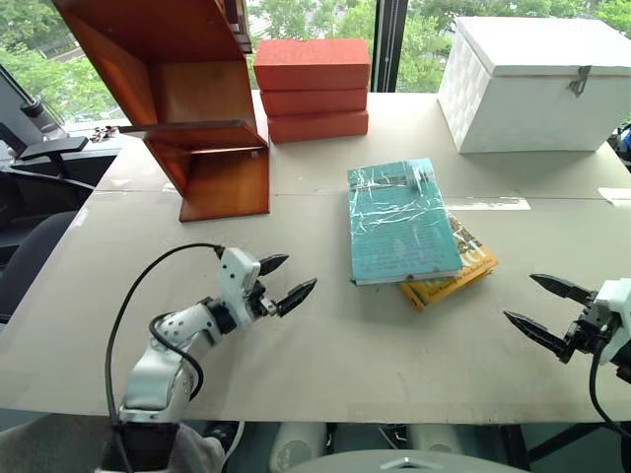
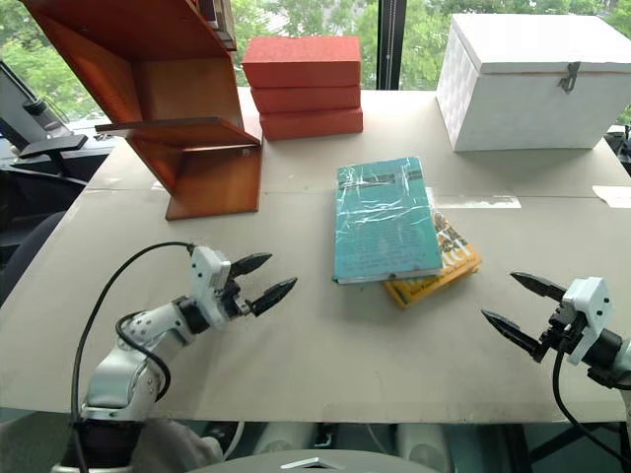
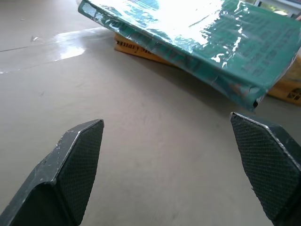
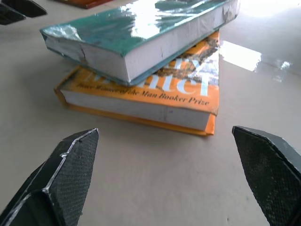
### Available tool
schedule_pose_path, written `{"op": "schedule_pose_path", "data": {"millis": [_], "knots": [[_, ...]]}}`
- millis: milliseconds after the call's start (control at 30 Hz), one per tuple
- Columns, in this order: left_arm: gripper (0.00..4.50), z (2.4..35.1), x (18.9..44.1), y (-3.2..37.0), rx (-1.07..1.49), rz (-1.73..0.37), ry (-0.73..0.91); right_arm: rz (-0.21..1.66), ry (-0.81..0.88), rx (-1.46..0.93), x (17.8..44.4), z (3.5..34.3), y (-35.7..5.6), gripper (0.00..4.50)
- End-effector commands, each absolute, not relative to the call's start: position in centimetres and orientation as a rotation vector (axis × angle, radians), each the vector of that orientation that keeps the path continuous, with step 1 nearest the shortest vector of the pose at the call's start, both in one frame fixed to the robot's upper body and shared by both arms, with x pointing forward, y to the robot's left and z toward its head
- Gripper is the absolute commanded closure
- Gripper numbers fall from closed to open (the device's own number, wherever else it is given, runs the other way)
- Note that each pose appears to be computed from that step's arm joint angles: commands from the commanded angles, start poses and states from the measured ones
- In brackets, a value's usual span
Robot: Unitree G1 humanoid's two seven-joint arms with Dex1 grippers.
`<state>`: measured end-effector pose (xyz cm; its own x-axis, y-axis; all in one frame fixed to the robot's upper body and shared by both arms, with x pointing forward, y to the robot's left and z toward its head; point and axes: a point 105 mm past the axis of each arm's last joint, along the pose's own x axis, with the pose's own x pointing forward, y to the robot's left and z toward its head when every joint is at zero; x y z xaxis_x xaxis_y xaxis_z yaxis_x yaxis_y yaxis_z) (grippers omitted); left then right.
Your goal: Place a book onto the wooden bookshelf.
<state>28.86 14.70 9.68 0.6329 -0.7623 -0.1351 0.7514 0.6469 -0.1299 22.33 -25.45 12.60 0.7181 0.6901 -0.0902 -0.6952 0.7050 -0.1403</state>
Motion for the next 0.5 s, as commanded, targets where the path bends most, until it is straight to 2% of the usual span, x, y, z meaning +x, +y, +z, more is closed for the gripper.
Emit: {"op": "schedule_pose_path", "data": {"millis": [33,100,200,500], "knots": [[0.08,9.2,28.8,12.4,-0.204,-0.958,0.362,0.79,-0.045,-0.143,21.6,16.0,-24.1,0.0],[0.08,9.8,30.8,11.6,-0.362,-0.911,0.407,0.834,-0.052,-0.128,21.0,17.0,-22.4,0.0],[0.08,10.5,32.3,10.4,-0.523,-0.908,0.467,0.851,-0.057,-0.151,20.4,17.9,-21.3,0.0],[0.08,11.1,33.4,5.8,-0.759,-1.008,0.665,0.813,-0.12,-0.139,19.6,19.8,-20.9,0.0]]}}
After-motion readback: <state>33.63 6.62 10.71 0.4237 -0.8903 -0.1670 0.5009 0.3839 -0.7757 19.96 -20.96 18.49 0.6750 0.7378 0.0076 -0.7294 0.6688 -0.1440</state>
